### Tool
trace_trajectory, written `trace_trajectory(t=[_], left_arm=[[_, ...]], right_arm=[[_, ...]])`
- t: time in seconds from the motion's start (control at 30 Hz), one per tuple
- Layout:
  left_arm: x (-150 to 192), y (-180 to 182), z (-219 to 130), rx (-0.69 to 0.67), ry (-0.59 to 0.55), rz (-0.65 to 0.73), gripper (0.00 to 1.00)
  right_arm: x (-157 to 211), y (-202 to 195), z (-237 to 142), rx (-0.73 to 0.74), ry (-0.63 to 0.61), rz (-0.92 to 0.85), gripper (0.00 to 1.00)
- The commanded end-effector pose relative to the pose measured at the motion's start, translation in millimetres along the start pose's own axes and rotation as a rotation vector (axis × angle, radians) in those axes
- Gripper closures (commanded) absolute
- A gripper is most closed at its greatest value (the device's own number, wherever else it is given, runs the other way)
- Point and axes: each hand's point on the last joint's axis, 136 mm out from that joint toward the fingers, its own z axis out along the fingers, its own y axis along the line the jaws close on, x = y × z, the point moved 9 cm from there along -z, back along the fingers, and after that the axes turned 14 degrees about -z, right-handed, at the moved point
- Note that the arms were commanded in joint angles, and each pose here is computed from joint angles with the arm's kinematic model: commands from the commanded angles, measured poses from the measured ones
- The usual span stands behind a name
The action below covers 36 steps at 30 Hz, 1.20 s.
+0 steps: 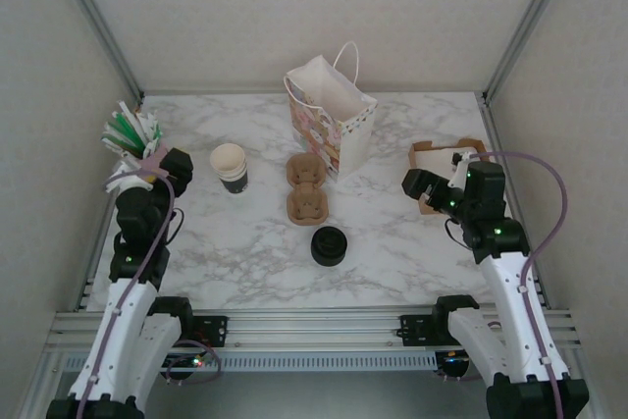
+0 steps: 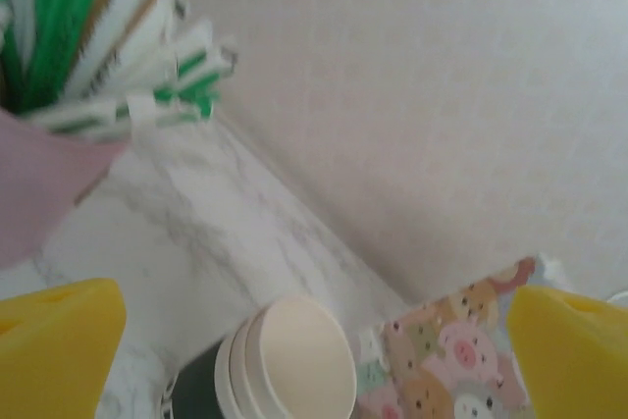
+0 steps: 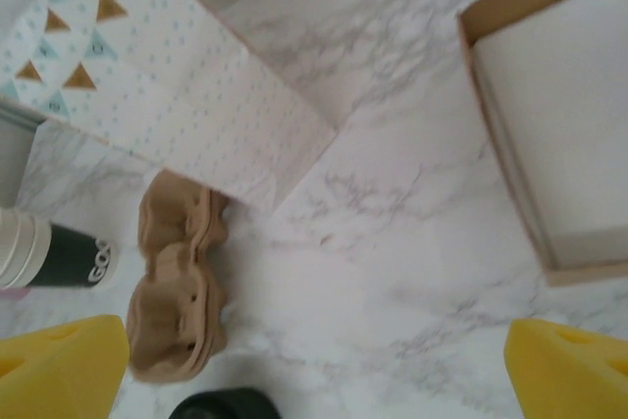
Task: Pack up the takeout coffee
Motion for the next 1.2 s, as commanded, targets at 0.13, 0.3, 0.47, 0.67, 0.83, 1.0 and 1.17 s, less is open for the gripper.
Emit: trace_trajectory(t=[0.13, 0.3, 0.47, 0.67, 0.83, 1.0, 1.17], left_arm=[[18, -4, 40, -0.174, 0.316, 0.023, 0.00], [22, 0, 64, -0.294, 0.396, 0.097, 0.02], [25, -8, 82, -0.404, 0.425, 0.205, 0.19], [34, -12, 99, -0.507, 0.494, 0.309, 0.38], [34, -17, 99, -0.535, 0.510, 0.352, 0.45], [40, -16, 105, -0.535, 0.551, 0.363, 0.52], [46, -14, 112, -0.546, 0.580, 0.373, 0.60]], right_arm=[[5, 18, 2, -0.238, 0.026, 0.051, 0.01], [14, 28, 12, -0.333, 0.054, 0.018, 0.02], [20, 56, 24, -0.362, 0.139, -0.114, 0.10], [31, 86, 35, -0.329, 0.231, -0.286, 0.22], [42, 98, 45, -0.317, 0.287, -0.349, 0.24], [47, 101, 50, -0.326, 0.311, -0.362, 0.25], [49, 101, 49, -0.324, 0.322, -0.373, 0.26]])
